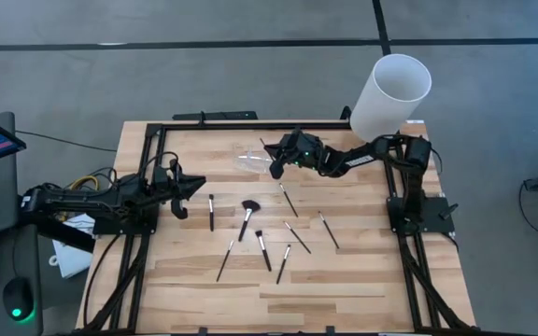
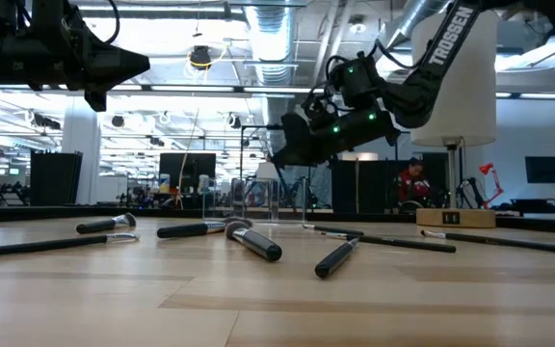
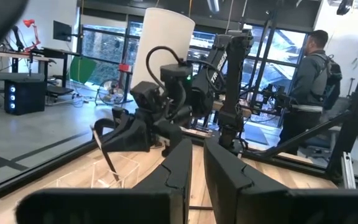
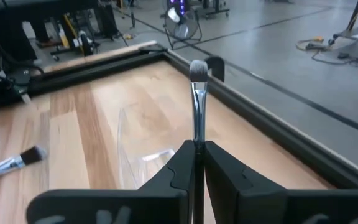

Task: Pick & Place Makeup Supplies
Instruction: Put the makeup brush into the transparent organizer

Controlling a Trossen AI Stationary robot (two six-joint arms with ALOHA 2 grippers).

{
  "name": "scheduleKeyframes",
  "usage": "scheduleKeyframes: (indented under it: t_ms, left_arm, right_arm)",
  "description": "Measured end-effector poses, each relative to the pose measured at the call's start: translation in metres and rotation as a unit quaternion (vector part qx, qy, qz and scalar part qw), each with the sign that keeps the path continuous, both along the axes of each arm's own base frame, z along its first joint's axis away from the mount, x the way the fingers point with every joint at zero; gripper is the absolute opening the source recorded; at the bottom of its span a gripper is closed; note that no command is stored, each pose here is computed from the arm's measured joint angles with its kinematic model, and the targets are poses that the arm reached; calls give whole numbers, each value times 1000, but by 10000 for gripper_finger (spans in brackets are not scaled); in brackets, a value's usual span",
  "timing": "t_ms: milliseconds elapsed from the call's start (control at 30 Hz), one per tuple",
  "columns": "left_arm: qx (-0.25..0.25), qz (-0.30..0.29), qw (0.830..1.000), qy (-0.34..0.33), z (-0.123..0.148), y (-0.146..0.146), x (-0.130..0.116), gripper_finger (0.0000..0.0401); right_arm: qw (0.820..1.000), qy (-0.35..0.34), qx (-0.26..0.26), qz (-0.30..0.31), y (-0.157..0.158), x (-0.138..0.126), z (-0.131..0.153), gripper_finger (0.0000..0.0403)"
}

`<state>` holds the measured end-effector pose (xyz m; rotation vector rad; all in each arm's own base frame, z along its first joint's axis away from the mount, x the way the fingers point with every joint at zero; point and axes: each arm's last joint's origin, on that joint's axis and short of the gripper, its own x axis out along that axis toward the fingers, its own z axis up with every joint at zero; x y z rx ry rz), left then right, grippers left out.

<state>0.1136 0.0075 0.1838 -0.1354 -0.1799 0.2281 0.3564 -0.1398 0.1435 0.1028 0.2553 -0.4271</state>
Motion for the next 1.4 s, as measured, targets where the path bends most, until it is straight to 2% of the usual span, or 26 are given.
scheduleKeyframes:
  t_ms: [300, 600, 733, 967, 1200, 1300, 1400]
  left_arm:
    - [0, 0, 1000, 1, 0, 0, 0, 40]
    - [-1, 0, 1000, 4, -1, 0, 0, 40]
    - [-2, 0, 1000, 5, -1, 0, 0, 40]
    - [-22, -10, 1000, 17, -4, 0, 3, 40]
    - [-72, -30, 995, 63, -5, -1, 17, 40]
    - [-92, 1, 993, 79, 4, 1, 28, 40]
    - [-89, 48, 987, 128, 10, 3, 43, 48]
  right_arm:
    - [1000, 16, 16, -10, -5, -3, -4, 31]
    - [999, 14, 34, -25, -11, -6, -5, 58]
    - [1000, 6, 19, -19, -8, -8, 10, 62]
    - [1000, 15, -9, 8, 13, -21, 61, 62]
    - [994, 108, -27, 0, 51, -37, 81, 62]
    - [990, 137, -39, -14, 67, -40, 82, 62]
    - [988, 145, -56, -9, 76, -39, 83, 62]
